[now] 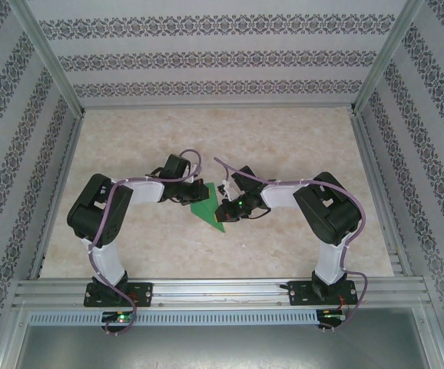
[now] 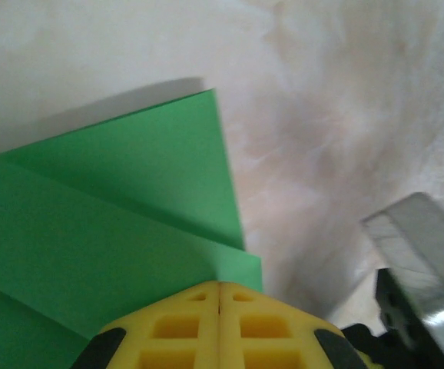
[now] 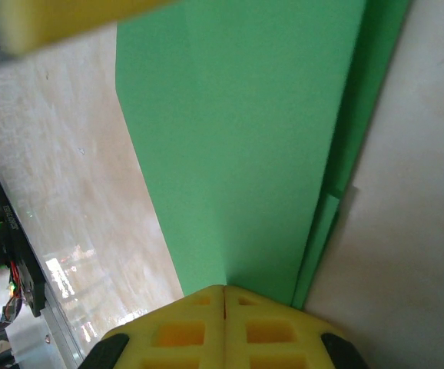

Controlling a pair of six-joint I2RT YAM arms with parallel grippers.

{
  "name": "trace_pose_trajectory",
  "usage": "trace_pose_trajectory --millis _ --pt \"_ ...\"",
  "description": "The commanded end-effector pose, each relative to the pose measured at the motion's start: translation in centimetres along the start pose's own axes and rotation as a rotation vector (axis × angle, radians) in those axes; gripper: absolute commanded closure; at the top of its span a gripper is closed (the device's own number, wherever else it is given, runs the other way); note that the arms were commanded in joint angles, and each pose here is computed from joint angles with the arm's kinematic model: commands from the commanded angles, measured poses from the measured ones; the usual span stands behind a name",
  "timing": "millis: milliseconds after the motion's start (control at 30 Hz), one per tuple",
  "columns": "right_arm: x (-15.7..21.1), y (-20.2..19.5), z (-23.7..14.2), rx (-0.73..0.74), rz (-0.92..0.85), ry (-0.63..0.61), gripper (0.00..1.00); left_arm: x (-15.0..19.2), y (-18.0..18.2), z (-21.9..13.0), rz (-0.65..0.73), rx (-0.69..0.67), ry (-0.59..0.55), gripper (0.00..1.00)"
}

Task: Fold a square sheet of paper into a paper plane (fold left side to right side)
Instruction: Fourth fold the wing at the center of the table.

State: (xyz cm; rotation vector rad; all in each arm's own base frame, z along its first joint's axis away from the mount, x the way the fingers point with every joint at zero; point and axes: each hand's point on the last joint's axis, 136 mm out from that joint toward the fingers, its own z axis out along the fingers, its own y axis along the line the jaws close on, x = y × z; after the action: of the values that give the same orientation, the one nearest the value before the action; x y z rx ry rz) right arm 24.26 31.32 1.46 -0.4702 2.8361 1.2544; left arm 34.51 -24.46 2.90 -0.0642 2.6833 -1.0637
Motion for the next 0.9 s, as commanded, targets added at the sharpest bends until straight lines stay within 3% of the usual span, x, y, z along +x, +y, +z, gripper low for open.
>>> trace_pose_trajectory --millis 0,333,867 --pt "4.3 -4.1 0.7 0.125 0.126 0.11 1.0 -0.7 0.8 0.3 0.001 -0.036 -0.025 0.95" --pt "4.9 -2.4 0.2 0.075 0.116 0.123 1.0 0.8 5.3 1.0 -0.075 -0.177 -0.013 0.96" --pt "7.9 -1.8 -0.2 0.068 0.132 0.172 1.0 1.5 7.1 0.8 -0.11 -0.219 -0.008 0.97"
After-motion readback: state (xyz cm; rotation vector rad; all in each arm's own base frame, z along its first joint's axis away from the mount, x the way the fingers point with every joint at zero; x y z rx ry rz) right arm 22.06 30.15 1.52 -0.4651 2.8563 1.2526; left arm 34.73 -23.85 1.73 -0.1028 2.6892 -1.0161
